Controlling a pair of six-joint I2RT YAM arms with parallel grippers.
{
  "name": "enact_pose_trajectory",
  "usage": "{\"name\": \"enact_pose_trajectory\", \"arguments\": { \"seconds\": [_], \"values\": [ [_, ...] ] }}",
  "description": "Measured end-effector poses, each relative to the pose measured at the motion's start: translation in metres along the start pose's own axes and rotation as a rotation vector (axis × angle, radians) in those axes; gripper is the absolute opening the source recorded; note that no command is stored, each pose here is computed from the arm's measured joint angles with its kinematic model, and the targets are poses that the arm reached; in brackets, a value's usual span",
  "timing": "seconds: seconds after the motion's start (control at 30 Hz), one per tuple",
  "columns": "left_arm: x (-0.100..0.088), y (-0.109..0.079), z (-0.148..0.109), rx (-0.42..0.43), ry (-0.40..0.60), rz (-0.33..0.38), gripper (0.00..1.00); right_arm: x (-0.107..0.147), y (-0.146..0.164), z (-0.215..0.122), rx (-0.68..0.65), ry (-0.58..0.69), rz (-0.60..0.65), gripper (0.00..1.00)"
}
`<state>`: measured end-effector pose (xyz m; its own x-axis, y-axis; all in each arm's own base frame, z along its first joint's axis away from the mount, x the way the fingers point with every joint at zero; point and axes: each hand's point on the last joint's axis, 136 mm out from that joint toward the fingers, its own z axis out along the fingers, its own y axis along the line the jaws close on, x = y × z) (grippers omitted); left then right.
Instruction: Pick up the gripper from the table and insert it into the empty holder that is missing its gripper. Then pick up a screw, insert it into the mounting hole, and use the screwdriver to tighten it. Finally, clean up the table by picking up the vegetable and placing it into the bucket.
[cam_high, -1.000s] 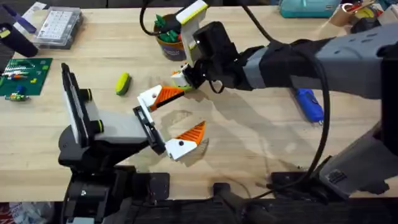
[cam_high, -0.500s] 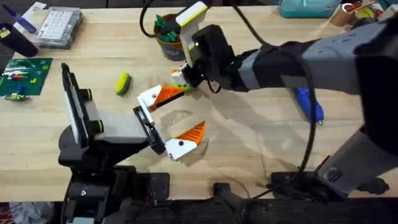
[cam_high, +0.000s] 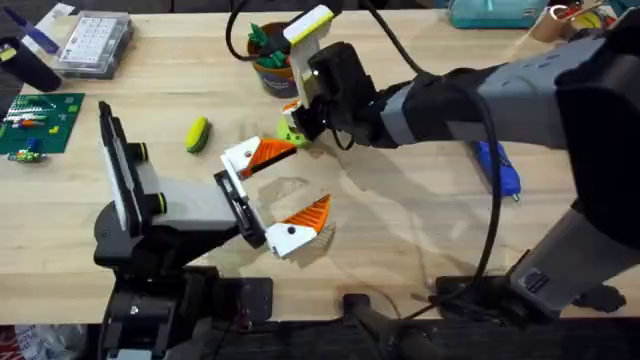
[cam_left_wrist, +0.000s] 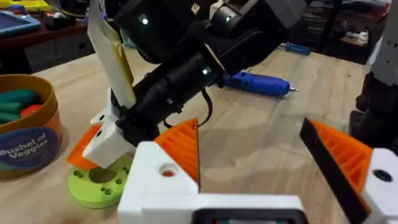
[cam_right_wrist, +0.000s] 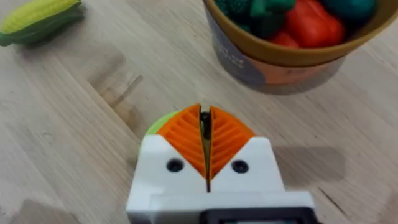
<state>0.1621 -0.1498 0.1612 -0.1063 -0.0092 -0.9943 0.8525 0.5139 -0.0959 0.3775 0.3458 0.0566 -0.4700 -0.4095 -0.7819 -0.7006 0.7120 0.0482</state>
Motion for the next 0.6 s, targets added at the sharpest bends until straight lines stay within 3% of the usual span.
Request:
{"name": "enact_pose_trajectory", "arguments": {
  "seconds": [0.43, 0.6],
  "values": [
    [0.0, 0.0, 0.0, 0.0, 0.0, 0.0, 0.987, -0.001, 0.0, -0.004, 0.0, 0.006, 0.007, 0.004],
    [0.0, 0.0, 0.0, 0.0, 0.0, 0.0, 0.987, -0.026, 0.002, -0.025, 0.0, -0.043, 0.006, 0.004]
  ]
}}
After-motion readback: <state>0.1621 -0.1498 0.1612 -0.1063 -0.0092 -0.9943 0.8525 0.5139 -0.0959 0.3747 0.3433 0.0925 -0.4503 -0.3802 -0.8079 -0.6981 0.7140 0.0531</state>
